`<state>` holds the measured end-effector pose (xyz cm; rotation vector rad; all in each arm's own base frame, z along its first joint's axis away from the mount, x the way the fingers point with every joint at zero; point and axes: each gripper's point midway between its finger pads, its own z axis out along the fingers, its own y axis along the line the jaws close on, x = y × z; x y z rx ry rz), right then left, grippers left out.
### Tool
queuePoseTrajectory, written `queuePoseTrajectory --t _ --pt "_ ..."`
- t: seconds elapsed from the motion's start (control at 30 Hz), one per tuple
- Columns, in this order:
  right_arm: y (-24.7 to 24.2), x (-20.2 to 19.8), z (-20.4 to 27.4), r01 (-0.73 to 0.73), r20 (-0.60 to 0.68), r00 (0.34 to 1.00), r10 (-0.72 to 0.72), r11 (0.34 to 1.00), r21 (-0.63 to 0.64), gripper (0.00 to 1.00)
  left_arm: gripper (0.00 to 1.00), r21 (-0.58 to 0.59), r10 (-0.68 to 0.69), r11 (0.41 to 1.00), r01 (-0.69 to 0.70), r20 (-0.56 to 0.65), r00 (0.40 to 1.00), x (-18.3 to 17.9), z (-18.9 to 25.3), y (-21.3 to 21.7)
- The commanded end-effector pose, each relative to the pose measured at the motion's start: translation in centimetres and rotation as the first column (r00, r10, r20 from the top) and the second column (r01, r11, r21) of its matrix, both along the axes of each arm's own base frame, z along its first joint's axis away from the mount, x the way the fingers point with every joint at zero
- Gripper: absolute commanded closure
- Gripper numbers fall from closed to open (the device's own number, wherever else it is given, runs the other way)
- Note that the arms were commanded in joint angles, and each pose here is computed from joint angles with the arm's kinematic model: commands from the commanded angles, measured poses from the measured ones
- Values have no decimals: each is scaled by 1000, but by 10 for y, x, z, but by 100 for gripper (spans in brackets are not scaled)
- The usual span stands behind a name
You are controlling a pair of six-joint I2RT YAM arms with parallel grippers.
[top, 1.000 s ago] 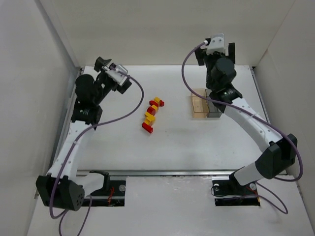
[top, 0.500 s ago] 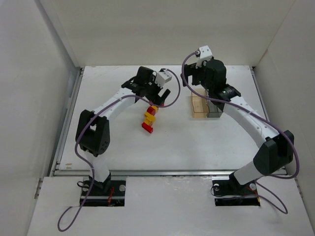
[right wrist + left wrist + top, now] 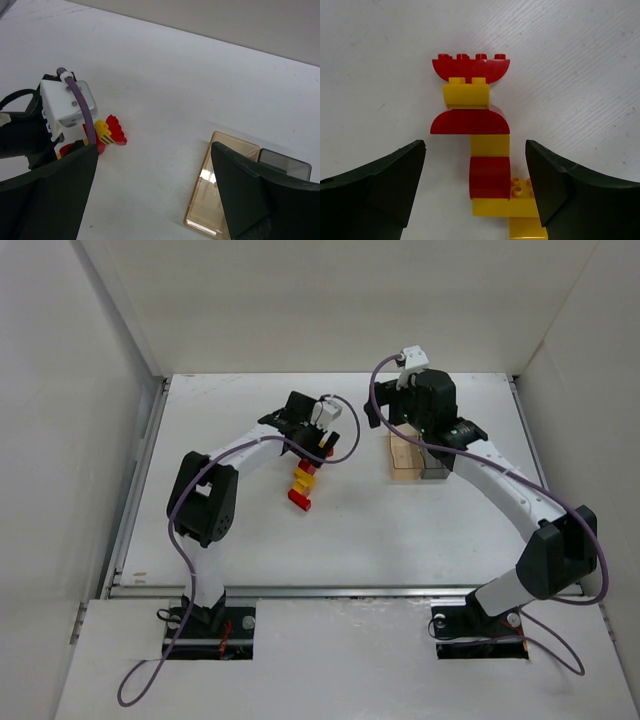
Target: Sort the legos into containers by color
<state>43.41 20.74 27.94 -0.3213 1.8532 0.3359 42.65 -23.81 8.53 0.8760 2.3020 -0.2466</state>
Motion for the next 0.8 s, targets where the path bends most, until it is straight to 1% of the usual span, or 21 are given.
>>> queuePoseTrajectory --t 0.0,0.1,0.13,0.23,0.27,0.37,0.4,0.5,0.53,0.67,0.7,0.73,0.77 --pt "0 -6 21 -14 41 999 12 999 45 1 22 -11 4 1000 -5 -36 999 -14 -2 -3" --pt "4 -7 12 -31 18 999 31 998 51 1 22 26 16 1000 -15 -50 999 -18 -10 0" --pt "6 -7 12 -42 17 999 41 998 53 1 26 43 25 999 -23 -56 998 -17 -16 3" --pt "8 -7 8 -47 4 999 47 997 60 1 34 85 20 996 -14 -81 997 -19 -33 8" --pt "8 -7 8 -47 4 999 47 997 60 1 39 102 30 995 -21 -84 996 -17 -36 10" --pt "8 -8 4 -47 -5 999 47 997 56 1 48 95 25 995 -16 -88 996 -17 -36 8" --pt "8 -8 4 -47 -5 999 47 997 56 1 52 95 25 995 -16 -88 996 -17 -36 8" --pt "7 -10 3 -47 -5 999 47 997 56 1 54 86 24 996 -18 -72 997 -13 -31 6" --pt "7 -10 3 -47 -5 999 47 997 56 1 56 86 24 996 -18 -72 997 -13 -31 6" --pt "7 -10 3 -47 -5 999 47 997 56 1 83 81 24 997 -18 -64 998 -12 -33 5" --pt "7 -10 3 -47 -5 999 47 997 56 1 96 81 24 997 -18 -64 998 -12 -33 5" --pt "7 -10 3 -44 -8 999 45 997 64 1 100 74 17 997 -12 -68 998 -13 -33 3" --pt "8 -13 4 -53 -8 999 54 996 67 1 100 72 17 997 -12 -66 998 -11 -29 3"
